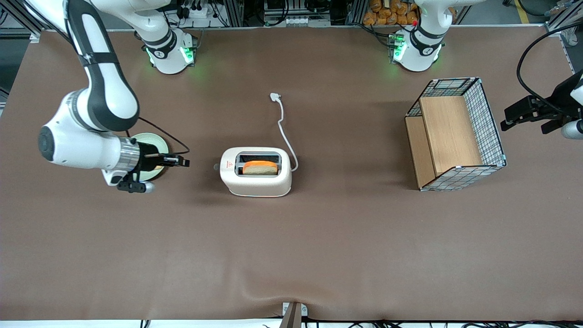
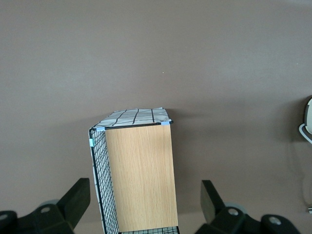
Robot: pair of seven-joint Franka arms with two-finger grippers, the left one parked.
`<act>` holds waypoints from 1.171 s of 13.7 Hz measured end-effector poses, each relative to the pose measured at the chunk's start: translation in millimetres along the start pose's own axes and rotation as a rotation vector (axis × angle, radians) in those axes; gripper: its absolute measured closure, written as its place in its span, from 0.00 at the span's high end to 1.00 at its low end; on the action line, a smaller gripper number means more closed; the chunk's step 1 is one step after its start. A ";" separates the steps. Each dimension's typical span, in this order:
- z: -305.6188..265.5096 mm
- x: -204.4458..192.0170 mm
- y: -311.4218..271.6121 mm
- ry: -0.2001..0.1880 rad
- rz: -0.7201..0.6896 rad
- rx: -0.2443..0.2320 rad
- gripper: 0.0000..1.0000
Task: Press toaster button with right arm
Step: 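Move the right gripper past the green plate to the toaster's lever, then push the toaster lever down with the right gripper fingertips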
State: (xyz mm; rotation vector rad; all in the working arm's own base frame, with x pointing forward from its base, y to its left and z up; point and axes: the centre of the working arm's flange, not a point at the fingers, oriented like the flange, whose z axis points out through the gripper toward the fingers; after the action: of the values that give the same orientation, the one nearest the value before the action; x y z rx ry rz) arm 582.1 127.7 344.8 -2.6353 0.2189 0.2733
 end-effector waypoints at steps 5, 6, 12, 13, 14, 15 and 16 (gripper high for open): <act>34.4 -7.2 -10.1 0.005 0.005 0.015 0.01; 38.5 -6.6 -7.3 -0.002 0.012 0.023 0.01; 58.6 -3.7 1.6 -0.028 0.022 0.068 0.01; 60.8 -3.2 2.7 -0.029 0.024 0.067 0.01; 63.1 -3.2 2.6 -0.031 0.023 0.066 0.01; 65.2 -3.8 0.9 -0.032 0.020 0.064 0.01; 67.0 -4.9 -1.9 -0.033 0.015 0.063 0.01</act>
State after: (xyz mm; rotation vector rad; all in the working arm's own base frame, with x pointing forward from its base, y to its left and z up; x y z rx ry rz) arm 567.4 161.8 288.7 -2.5660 0.2328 0.3094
